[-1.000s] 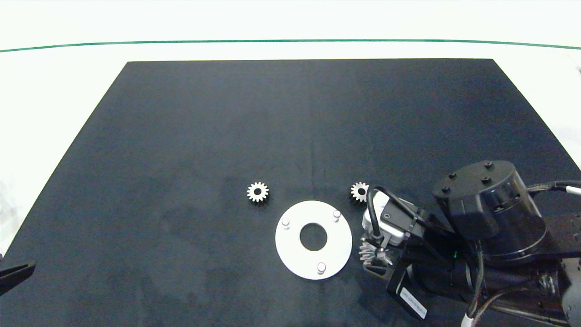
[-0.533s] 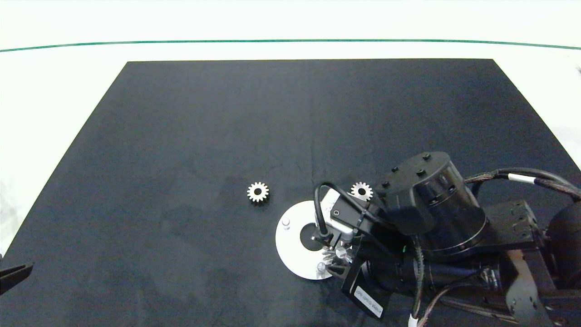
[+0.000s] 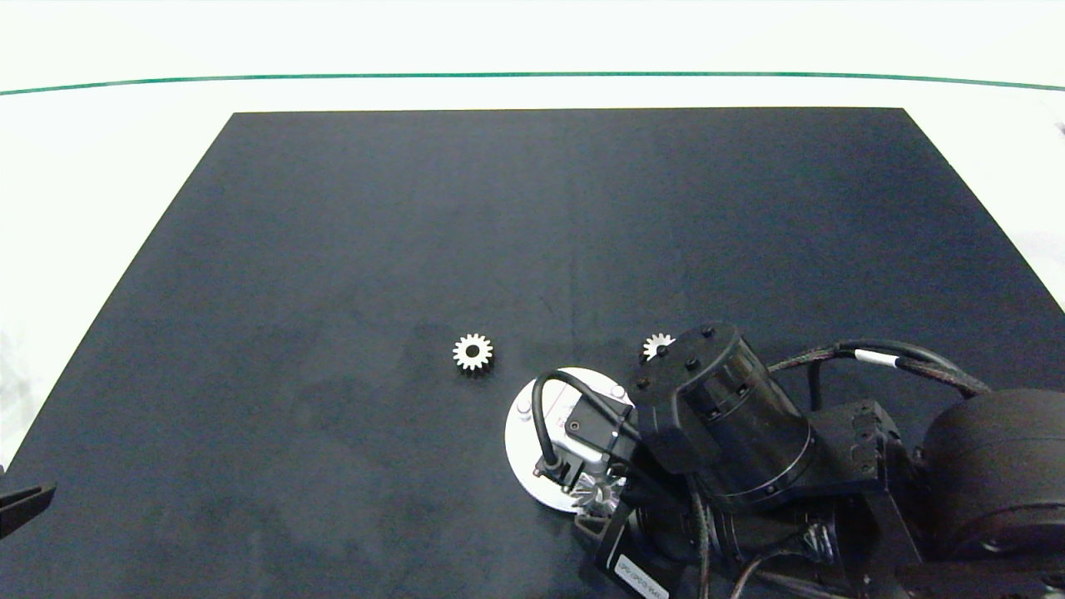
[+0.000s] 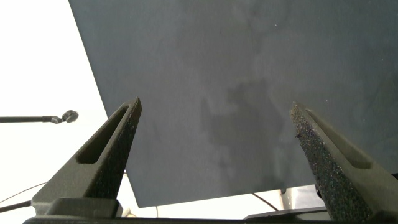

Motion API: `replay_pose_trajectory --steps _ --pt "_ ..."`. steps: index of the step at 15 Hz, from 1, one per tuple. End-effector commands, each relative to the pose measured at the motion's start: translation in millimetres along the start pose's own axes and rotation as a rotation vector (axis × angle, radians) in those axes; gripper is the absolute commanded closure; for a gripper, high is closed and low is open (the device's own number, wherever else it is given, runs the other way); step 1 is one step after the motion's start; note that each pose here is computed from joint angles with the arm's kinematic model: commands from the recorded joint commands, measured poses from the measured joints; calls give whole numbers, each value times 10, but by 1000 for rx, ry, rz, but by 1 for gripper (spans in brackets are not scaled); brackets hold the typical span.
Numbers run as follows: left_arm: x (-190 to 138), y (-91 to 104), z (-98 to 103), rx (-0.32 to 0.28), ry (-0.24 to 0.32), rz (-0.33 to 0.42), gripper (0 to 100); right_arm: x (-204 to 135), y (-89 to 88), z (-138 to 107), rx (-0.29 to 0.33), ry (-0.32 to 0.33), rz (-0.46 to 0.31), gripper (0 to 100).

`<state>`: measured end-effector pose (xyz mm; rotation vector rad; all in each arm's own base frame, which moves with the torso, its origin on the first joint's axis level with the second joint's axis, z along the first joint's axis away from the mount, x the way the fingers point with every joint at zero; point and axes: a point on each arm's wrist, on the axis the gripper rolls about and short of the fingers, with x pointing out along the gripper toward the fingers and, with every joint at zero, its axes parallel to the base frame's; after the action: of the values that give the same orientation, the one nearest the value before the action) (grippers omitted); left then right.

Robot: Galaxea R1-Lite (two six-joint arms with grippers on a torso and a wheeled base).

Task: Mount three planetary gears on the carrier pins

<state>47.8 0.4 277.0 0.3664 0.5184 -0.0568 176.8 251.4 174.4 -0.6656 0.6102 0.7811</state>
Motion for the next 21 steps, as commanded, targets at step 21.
replay_pose_trajectory --steps 21 --pt "-45 -1 -10 0 -13 5 0 70 -21 39 -3 27 -12 78"
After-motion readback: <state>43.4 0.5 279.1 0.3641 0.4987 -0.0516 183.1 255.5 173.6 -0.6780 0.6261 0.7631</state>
